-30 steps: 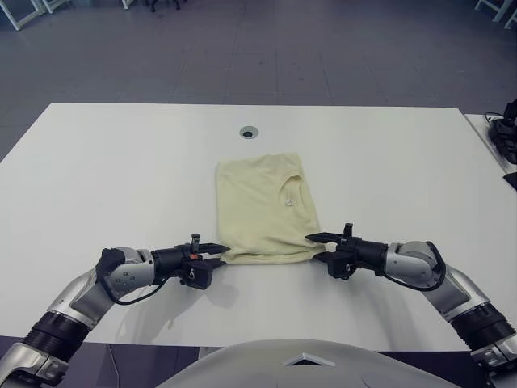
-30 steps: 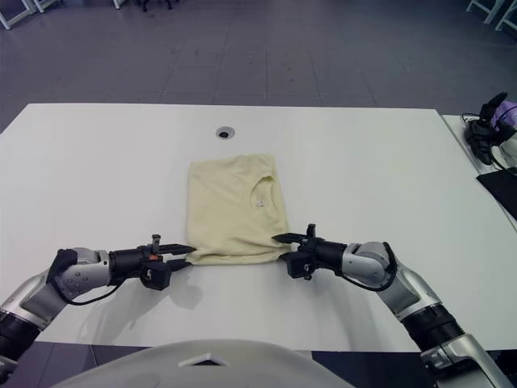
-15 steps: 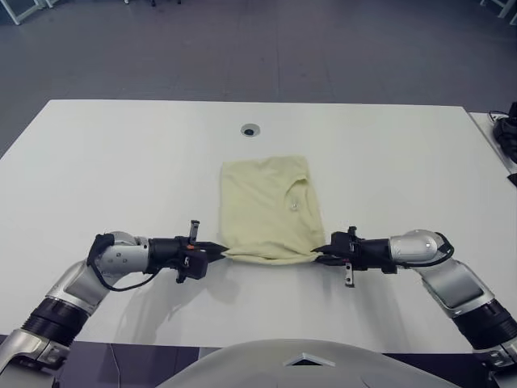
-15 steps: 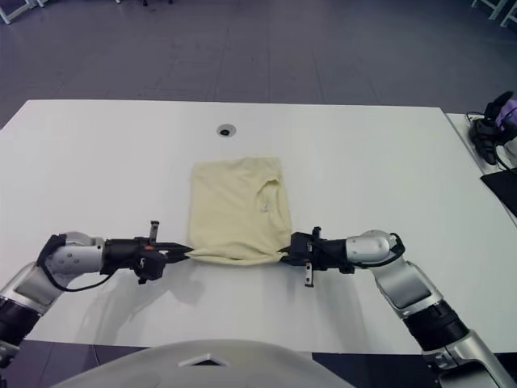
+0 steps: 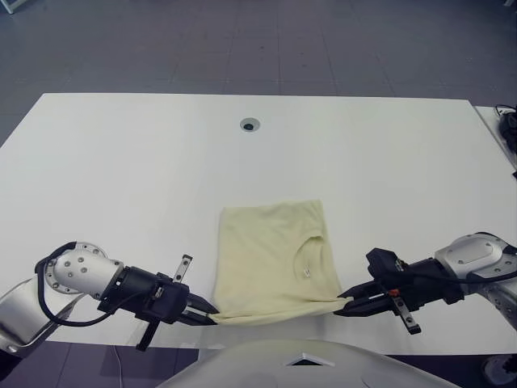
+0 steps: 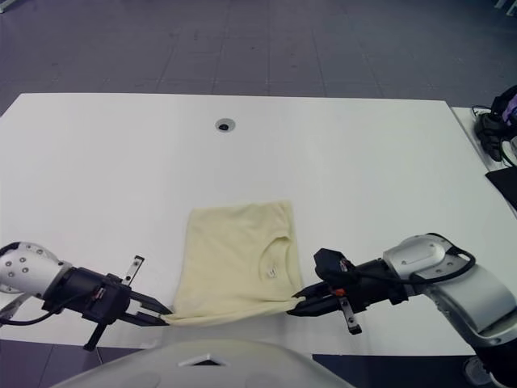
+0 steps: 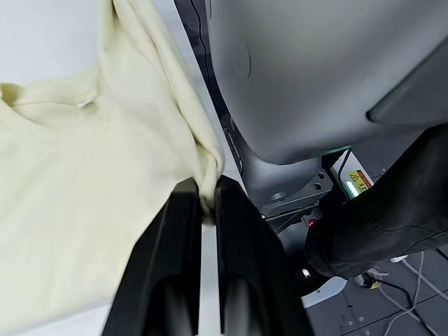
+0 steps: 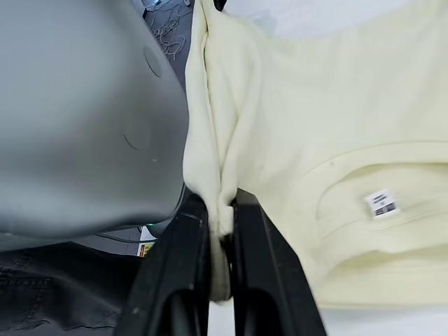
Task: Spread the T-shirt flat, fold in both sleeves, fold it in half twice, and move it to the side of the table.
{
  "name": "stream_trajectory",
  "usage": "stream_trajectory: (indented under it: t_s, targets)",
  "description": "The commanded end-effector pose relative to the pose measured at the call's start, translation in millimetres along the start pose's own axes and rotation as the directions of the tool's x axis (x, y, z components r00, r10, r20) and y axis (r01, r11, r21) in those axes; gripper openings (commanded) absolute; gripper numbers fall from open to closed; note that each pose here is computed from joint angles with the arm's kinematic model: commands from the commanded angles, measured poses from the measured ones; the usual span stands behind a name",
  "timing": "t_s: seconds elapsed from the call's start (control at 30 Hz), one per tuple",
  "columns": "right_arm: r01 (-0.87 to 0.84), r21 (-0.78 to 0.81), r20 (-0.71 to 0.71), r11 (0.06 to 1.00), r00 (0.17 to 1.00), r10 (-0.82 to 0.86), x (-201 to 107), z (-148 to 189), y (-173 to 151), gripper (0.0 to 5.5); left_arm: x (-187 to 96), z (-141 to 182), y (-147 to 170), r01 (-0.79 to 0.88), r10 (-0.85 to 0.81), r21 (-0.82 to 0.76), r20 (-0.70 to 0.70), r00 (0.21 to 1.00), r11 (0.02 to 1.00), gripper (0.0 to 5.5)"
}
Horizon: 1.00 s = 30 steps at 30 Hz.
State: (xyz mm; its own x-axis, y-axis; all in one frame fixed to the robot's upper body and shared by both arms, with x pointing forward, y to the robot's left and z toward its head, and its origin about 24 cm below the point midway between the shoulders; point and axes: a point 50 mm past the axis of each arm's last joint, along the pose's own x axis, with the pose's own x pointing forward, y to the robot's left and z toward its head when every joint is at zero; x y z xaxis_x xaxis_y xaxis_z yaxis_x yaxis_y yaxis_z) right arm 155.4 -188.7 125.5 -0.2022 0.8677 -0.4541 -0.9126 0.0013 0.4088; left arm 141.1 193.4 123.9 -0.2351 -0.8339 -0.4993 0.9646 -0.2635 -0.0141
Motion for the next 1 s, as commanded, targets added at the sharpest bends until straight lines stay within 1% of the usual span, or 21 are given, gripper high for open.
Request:
stream_trajectory:
  t_s: [0.03, 0.13, 0.27, 0.4, 0.5, 0.73, 1.0]
  targets:
    - [0.108, -0.059, 0.082, 0.992, 0.991, -0.103, -11, 27, -26, 0.2, -23, 0, 26, -0.091, 0.092, 0.007, -0.054, 0.994, 0.996, 0.1]
    - [0.179, -0.086, 0.074, 0.98, 0.982, -0.173, -18, 33, -49, 0.2, -34, -2, 52, -0.135, 0.134, 0.0, -0.052, 0.99, 0.991, 0.1]
    - [0.235, -0.101, 0.075, 0.967, 0.971, -0.228, -20, 35, -81, 0.2, -34, -6, 83, -0.139, 0.139, -0.006, -0.038, 0.99, 0.99, 0.1]
    - [0.259, -0.11, 0.081, 0.96, 0.965, -0.251, -17, 33, -100, 0.2, -30, -16, 107, -0.144, 0.143, -0.024, -0.043, 0.989, 0.989, 0.1]
    - [0.297, -0.111, 0.107, 0.948, 0.952, -0.286, -17, 34, -114, 0.2, -33, -22, 120, -0.157, 0.155, -0.038, -0.051, 0.987, 0.987, 0.1]
    - [0.348, -0.103, 0.146, 0.932, 0.932, -0.332, -17, 35, -135, 0.2, -50, -24, 130, -0.146, 0.141, -0.08, -0.074, 0.987, 0.986, 0.1]
    - [0.347, -0.086, 0.161, 0.934, 0.93, -0.331, -7, 30, -146, 0.2, -62, -17, 133, -0.138, 0.126, -0.139, -0.096, 0.987, 0.981, 0.1]
